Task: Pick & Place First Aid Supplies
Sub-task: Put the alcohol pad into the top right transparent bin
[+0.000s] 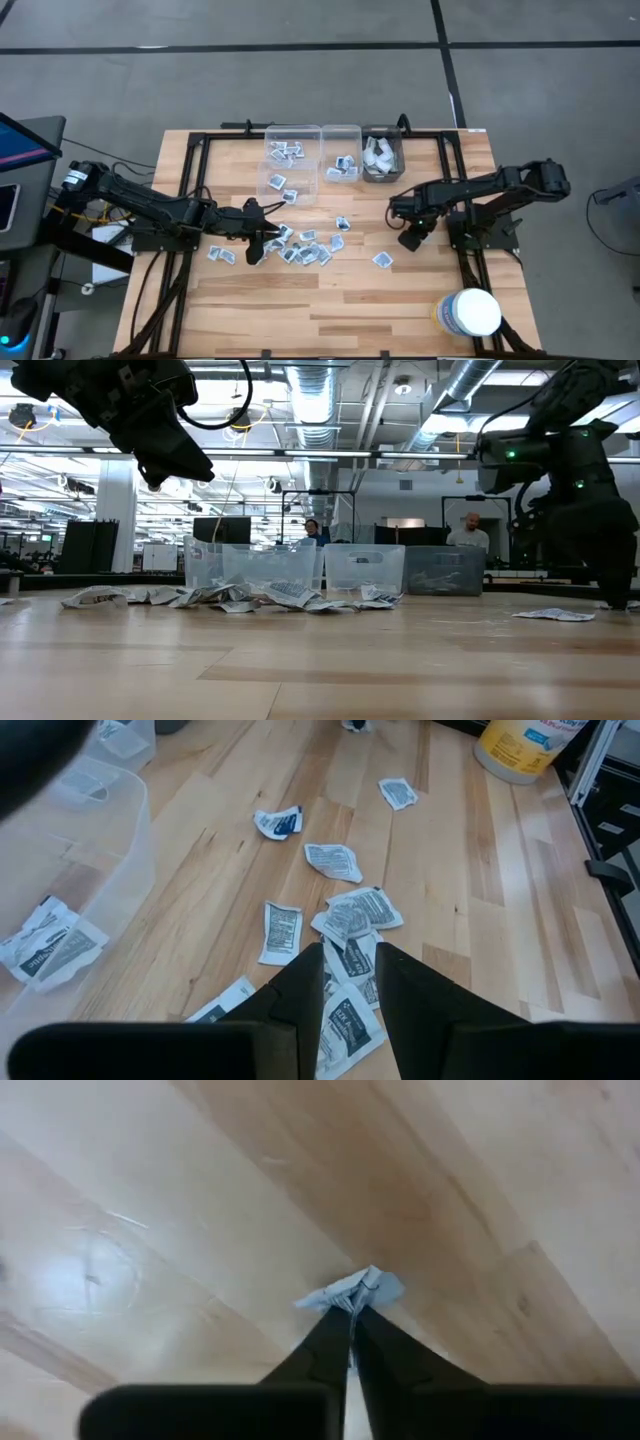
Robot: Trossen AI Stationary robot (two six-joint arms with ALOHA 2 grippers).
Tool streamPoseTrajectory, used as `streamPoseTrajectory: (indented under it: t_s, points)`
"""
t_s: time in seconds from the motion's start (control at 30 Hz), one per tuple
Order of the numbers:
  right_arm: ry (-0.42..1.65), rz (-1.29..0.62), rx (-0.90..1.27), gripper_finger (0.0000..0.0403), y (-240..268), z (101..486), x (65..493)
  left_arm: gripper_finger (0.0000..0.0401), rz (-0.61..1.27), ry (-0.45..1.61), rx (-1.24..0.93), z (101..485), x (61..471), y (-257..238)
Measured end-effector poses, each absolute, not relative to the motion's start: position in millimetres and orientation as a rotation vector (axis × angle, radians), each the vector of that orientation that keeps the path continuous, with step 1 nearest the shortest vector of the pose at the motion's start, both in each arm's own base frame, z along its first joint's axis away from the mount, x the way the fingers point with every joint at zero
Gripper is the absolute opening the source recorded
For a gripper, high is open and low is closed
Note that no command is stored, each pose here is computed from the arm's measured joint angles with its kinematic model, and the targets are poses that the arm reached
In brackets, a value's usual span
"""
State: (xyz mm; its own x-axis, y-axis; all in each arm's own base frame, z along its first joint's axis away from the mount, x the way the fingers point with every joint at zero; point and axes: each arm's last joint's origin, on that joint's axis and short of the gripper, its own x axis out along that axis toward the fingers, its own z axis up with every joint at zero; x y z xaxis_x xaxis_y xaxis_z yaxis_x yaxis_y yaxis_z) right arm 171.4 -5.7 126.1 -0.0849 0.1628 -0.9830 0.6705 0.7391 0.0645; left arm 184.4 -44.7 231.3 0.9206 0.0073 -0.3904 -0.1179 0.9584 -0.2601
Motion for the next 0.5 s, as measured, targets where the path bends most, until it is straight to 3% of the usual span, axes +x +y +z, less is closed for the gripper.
streamPoseTrajectory:
  t_s: [0.23, 0.5]
  points:
    - [1.469, -0.265, 0.756, 0.0016, -4, 147, 204, 0.0094, 0.064, 0.395, -0.285, 231, 185, -45]
    - [0.918, 0.183, 0.716, 0.0007, -3, 201, 269, 0.0094, 0.063, 0.390, -0.286, 232, 185, -45]
